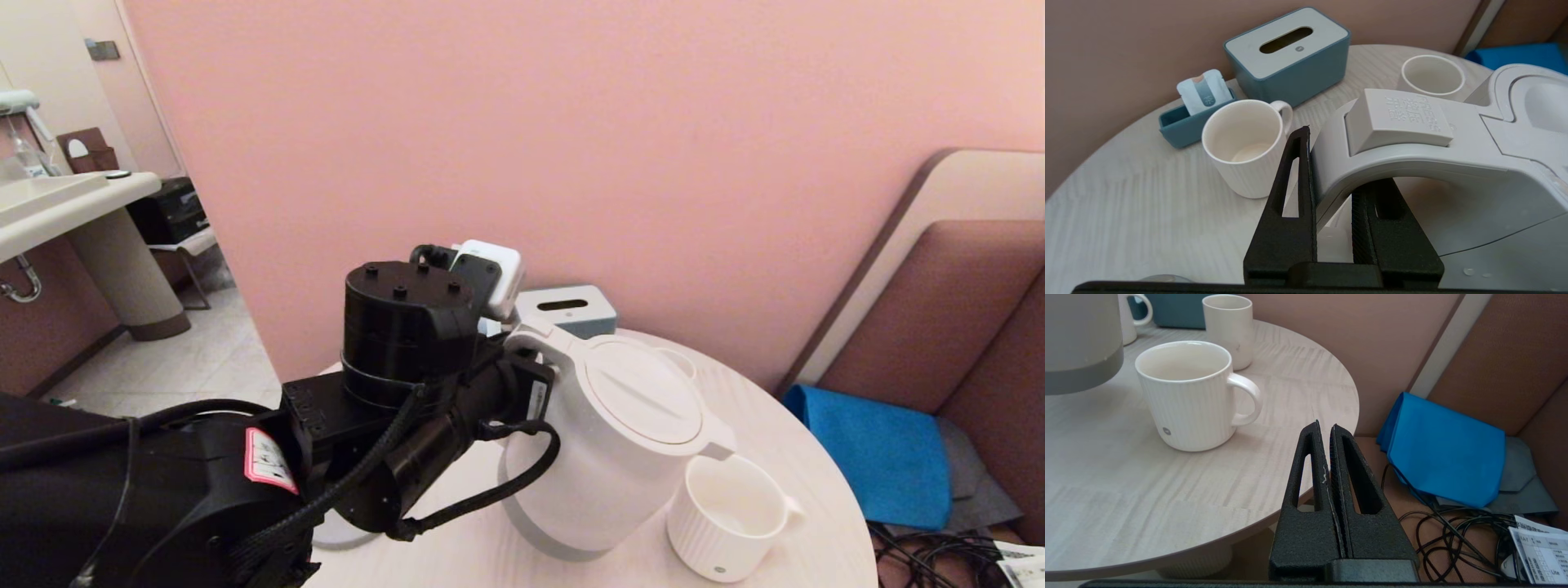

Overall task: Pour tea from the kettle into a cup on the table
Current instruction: Pour water into the cup

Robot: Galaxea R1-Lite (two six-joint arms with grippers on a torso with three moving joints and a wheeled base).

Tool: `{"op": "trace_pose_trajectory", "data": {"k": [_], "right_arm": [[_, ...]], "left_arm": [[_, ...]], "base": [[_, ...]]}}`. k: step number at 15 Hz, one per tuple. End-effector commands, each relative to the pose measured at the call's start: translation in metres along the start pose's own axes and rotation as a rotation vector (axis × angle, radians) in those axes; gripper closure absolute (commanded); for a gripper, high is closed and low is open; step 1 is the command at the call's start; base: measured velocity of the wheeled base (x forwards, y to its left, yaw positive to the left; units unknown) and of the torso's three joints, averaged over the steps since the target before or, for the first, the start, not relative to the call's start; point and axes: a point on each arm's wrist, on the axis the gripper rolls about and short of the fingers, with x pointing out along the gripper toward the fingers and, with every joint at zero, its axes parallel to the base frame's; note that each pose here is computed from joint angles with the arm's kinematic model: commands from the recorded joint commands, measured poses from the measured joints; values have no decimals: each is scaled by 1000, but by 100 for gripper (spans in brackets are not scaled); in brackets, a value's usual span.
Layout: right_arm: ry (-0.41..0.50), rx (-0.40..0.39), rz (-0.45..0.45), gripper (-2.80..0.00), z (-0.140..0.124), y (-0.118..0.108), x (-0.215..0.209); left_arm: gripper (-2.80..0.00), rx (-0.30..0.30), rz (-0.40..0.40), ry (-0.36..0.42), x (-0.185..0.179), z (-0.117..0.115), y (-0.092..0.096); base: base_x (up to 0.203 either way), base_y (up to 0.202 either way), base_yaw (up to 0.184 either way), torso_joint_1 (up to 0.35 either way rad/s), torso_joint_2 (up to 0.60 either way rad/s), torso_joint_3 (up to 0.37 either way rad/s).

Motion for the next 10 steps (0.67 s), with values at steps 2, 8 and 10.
{"op": "trace_pose_trajectory", "data": {"k": [2, 8, 10], "right_arm": [[1, 0, 0, 0, 0, 0, 0], [-1, 0, 0, 0, 0, 0, 0], [0, 0, 0, 0, 0, 0, 0]], "left_arm": [[0, 21, 1, -23, 7, 6, -3], [0, 86, -3, -21, 26, 4, -13], [0, 106, -4, -27, 29, 5, -15]], "base": [[0, 0, 0, 0, 0, 0], [0, 0, 0, 0, 0, 0], [0, 0, 0, 0, 0, 0]]}}
